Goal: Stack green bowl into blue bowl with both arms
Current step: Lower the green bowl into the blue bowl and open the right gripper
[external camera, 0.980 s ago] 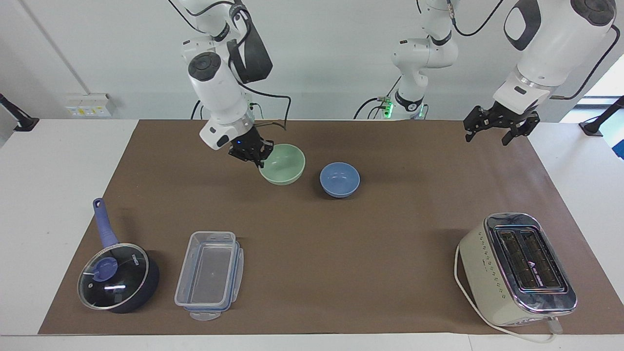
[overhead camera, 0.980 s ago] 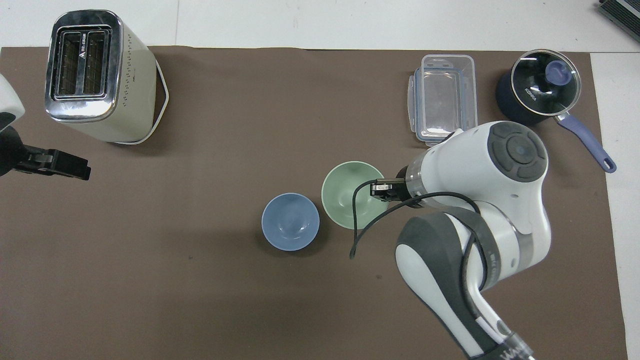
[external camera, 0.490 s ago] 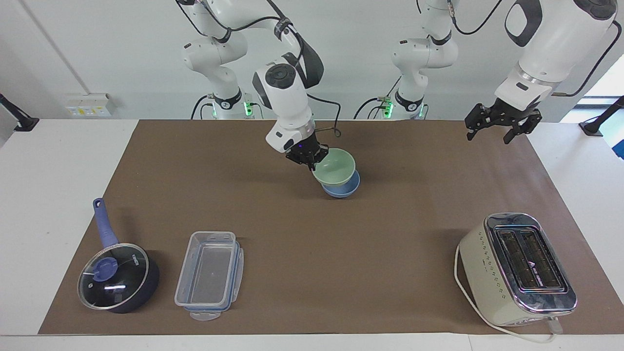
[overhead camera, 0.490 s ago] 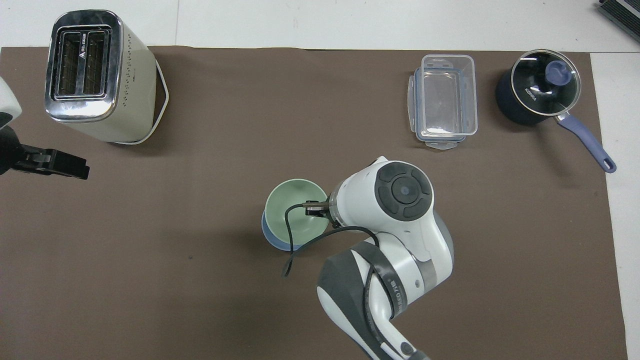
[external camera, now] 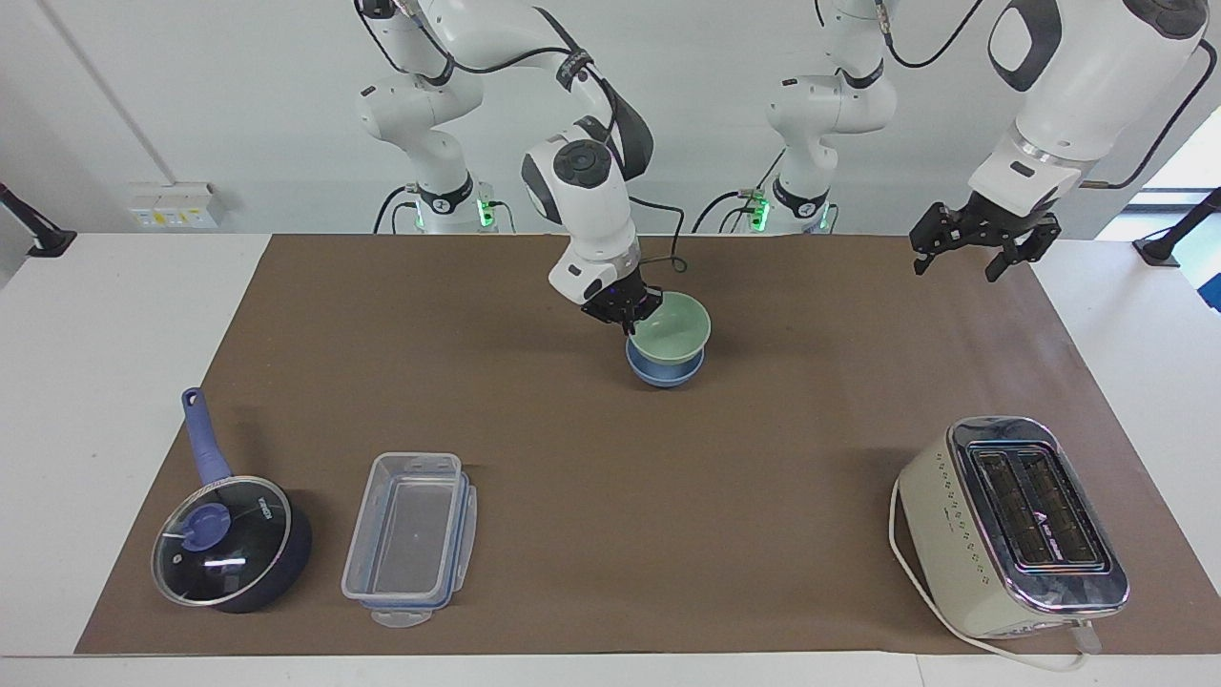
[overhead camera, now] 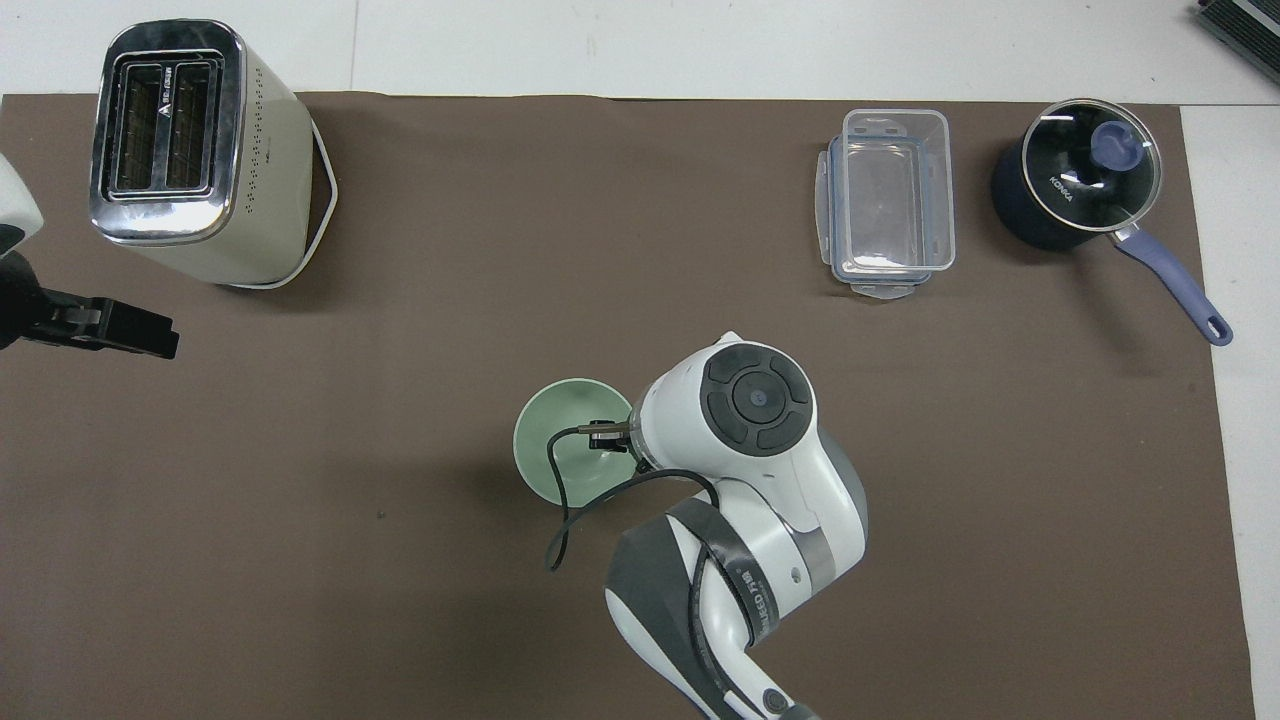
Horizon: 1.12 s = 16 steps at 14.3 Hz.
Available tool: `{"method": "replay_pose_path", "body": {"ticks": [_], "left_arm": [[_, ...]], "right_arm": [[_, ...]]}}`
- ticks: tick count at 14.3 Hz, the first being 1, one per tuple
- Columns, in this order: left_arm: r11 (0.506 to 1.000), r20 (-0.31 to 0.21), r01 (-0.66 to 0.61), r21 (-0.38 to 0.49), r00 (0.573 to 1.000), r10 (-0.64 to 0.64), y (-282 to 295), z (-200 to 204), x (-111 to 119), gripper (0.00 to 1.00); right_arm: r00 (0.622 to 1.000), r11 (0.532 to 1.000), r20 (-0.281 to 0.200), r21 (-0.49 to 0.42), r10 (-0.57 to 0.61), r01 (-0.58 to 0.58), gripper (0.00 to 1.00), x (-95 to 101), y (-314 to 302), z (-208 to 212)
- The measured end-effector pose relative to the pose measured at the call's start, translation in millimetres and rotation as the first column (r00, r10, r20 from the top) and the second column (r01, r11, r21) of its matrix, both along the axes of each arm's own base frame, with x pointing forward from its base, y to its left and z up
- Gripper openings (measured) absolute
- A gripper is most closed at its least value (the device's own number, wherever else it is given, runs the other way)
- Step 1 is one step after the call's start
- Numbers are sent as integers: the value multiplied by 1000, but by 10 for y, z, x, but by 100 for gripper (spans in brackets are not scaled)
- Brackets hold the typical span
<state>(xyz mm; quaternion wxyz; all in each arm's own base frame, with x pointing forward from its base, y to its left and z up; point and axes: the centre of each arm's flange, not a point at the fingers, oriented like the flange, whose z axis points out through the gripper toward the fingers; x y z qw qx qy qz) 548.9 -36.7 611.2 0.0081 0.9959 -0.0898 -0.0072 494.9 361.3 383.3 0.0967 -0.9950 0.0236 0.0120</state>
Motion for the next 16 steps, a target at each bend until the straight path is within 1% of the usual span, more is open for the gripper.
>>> {"method": "replay_pose_path", "body": {"ticks": [4,16], "left_arm": [[1000,0,-1,0,1000,1,4,0,0,100],[1000,0,-2,0,1000,2,9,0,1,100]], "right_arm": [[1000,1000,-5,-16,26,-26,4,-78,113,-161],[1000,999,-11,-43,25,-25,4,-69,18,-253]]}}
